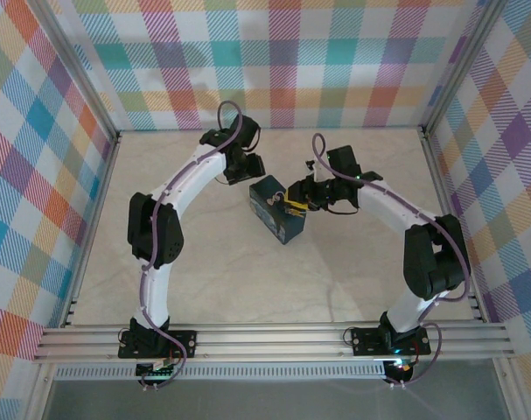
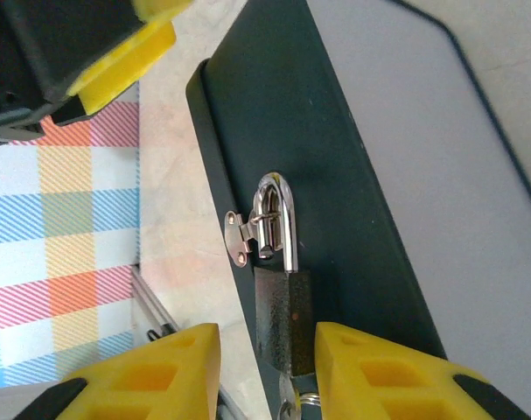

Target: Unlock a padlock with a key

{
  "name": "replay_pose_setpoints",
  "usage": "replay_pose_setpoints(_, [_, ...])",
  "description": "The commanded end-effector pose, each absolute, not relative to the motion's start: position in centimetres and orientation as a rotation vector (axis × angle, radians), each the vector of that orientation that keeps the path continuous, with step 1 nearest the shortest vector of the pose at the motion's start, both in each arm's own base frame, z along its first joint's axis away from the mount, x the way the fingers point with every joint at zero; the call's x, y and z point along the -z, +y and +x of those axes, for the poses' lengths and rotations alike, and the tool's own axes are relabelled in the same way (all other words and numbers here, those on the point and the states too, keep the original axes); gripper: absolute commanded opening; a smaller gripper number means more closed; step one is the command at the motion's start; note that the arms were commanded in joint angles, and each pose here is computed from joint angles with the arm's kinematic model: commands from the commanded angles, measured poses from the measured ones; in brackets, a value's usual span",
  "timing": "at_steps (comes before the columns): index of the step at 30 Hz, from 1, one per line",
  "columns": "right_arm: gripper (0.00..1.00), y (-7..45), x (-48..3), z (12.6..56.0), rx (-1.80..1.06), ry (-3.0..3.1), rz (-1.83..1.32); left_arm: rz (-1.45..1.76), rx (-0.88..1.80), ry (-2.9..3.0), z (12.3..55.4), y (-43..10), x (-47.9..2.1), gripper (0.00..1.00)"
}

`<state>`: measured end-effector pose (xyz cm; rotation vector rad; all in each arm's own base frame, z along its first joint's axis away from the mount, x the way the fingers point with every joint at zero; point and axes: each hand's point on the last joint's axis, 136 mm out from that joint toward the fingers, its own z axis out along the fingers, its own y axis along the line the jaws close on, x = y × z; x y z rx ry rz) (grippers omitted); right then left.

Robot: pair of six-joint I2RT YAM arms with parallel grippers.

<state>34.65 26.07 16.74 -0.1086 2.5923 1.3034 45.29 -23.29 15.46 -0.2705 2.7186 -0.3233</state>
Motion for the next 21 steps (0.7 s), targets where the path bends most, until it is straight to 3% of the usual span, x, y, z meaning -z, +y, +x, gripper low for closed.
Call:
replay_pose_setpoints(1, [0.34,24.4,-19.3,34.5,-1.118,2.548,-0.284,-0.239,0.278,2.737,45.3,-23.0,-15.2,0.58])
replay_pose_setpoints(8, [0.38,25.4,-22.1,33.6,-0.791,2.366,-0.613,-0.285,0.270,2.748,45.0,-22.3,-15.6,0.58])
replay_pose_setpoints(21, [0.44,27.8,-18.1,33.9,-0.319,2.252,-1.088,-0.417,0.355,2.748,44.2,-19.8,-17.8,0.58])
